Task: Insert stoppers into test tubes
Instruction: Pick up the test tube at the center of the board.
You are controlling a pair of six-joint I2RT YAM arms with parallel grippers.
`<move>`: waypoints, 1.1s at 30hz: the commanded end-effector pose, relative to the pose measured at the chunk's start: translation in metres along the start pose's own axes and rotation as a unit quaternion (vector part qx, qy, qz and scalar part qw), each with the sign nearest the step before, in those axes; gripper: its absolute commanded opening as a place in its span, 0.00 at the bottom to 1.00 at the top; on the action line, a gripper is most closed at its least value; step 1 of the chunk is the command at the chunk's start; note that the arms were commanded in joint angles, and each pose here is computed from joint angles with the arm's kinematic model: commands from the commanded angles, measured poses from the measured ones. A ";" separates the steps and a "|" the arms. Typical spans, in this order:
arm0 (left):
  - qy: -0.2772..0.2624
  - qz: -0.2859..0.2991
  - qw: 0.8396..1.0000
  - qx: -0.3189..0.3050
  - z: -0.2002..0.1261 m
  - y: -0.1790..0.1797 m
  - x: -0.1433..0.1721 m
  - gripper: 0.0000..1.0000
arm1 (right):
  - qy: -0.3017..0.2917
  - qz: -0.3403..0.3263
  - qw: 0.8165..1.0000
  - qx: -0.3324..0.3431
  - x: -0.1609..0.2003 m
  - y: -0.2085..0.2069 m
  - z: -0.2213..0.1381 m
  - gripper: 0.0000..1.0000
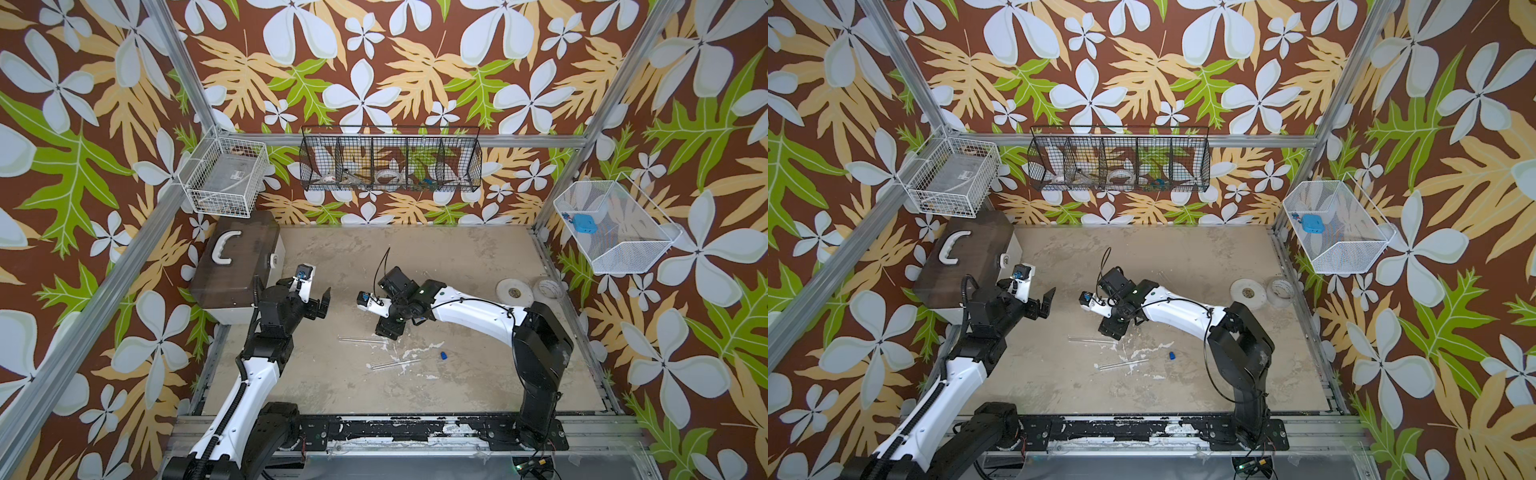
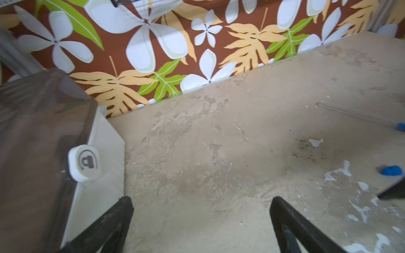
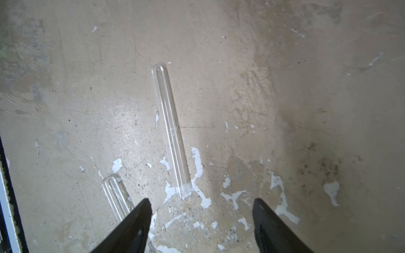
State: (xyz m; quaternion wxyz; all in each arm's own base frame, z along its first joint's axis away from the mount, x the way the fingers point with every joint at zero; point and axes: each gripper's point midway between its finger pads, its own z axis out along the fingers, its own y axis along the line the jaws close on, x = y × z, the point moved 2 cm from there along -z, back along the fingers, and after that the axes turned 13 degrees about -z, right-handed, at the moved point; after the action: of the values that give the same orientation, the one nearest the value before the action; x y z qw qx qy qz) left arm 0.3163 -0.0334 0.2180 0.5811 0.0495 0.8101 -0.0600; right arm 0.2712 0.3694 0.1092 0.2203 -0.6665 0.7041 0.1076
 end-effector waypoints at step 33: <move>-0.021 -0.011 0.999 -0.032 0.000 0.012 -0.009 1.00 | 0.157 -0.021 0.987 -0.010 0.046 0.025 0.060 0.30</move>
State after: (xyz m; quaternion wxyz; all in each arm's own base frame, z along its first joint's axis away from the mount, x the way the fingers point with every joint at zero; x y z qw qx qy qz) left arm 0.3191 -0.0219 0.2207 0.5884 0.0268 0.8073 -0.0352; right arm 0.2538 0.3677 0.0372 0.1154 -0.6943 0.7098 0.0296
